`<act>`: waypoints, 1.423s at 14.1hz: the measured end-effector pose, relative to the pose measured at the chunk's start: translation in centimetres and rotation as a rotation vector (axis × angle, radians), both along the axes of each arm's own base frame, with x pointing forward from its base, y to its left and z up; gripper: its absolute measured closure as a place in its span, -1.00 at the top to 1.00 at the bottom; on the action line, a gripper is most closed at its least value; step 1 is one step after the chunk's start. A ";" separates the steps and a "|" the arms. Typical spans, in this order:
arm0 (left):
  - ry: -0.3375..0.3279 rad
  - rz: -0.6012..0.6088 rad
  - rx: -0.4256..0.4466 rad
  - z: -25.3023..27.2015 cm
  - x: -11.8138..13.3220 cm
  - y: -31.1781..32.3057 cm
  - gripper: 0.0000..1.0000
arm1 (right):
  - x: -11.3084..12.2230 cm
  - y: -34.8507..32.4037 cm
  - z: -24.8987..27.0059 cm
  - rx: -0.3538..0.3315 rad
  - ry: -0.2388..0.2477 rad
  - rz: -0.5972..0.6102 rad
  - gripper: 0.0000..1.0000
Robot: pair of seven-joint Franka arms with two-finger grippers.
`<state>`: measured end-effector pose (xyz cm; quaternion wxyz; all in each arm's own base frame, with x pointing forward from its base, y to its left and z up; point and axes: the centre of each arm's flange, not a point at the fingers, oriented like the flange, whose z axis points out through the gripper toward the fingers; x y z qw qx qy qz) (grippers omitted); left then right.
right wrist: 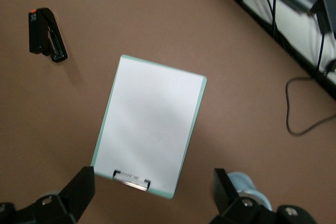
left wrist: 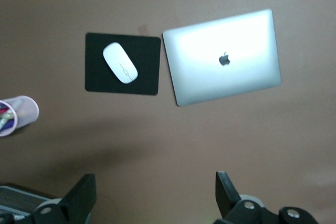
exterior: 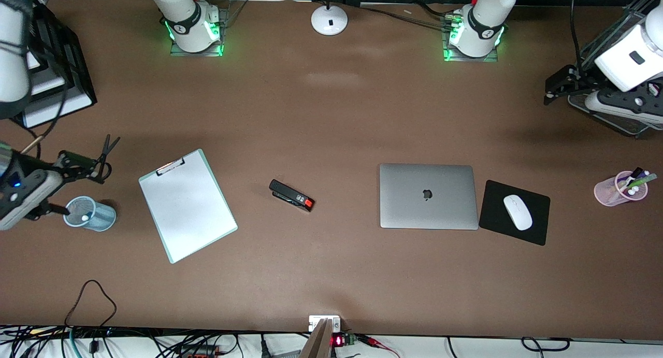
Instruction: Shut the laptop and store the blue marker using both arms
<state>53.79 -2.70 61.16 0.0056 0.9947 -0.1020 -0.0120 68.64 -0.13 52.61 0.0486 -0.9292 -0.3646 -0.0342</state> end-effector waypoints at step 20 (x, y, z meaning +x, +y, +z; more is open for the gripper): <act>-0.029 0.035 0.019 1.3 0.4 0.1 1.00 | -10.3 -1.0 10.2 -0.190 0.164 -0.629 1.00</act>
